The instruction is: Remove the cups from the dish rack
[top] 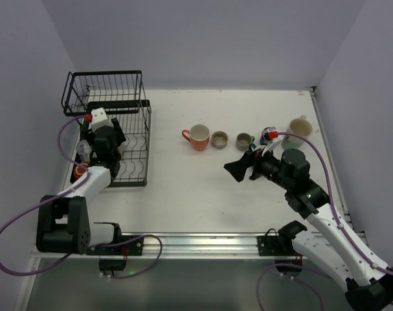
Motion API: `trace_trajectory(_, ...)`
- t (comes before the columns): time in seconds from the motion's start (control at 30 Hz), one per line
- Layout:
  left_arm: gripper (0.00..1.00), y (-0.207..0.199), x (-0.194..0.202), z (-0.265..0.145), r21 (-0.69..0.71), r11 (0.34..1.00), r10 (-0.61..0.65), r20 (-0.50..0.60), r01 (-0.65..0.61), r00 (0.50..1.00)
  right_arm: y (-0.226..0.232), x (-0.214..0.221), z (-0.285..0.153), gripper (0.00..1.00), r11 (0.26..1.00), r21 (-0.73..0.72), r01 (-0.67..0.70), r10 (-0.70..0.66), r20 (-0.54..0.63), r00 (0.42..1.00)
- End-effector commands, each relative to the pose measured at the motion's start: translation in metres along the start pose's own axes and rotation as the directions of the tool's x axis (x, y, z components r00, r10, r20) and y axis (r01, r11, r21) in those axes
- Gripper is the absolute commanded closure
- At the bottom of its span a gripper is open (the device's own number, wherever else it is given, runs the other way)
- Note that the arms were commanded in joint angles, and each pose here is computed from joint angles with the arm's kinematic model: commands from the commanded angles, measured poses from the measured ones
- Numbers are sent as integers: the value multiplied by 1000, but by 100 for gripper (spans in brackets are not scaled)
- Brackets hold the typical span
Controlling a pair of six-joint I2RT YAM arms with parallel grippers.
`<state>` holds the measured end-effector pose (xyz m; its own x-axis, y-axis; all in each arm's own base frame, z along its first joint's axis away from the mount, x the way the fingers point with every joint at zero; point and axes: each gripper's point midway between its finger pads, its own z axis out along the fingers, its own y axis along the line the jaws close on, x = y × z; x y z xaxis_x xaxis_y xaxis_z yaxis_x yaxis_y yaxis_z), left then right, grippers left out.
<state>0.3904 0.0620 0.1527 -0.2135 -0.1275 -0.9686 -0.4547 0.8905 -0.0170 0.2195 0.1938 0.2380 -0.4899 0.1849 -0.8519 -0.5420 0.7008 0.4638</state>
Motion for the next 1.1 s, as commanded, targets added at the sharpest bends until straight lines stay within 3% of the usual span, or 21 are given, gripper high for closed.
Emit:
trace_trajectory(0.0, 50, 10, -18, -9, -31, 997, -74, 59, 76, 995, 11, -14, -2, 1, 999, -37, 29, -27, 40, 999)
trace_trajectory(0.2, 67, -5, -27, -36, 39, 991, -133, 61, 131, 989, 18, -19, -6, 1, 998, -57, 19, -16, 54, 998)
trace_trajectory(0.33, 73, -18, -41, -60, 100, 981, -177, 87, 168, 980, 31, -19, -7, 1, 994, -113, -9, 15, 54, 998)
trace_trajectory(0.6, 78, -14, -54, -87, 148, 960, -255, 124, 236, 959, 59, -11, 6, 1, 975, -205, -90, 98, 29, 995)
trace_trajectory(0.9, 81, -13, -83, -110, 215, 933, -326, 161, 289, 932, 119, -15, 52, 1, 913, -351, -206, 223, 9, 975)
trace_trajectory(1.07, 83, -12, -96, -123, 256, 917, -355, 167, 307, 920, 135, -12, 86, 1, 895, -349, -277, 291, -11, 957)
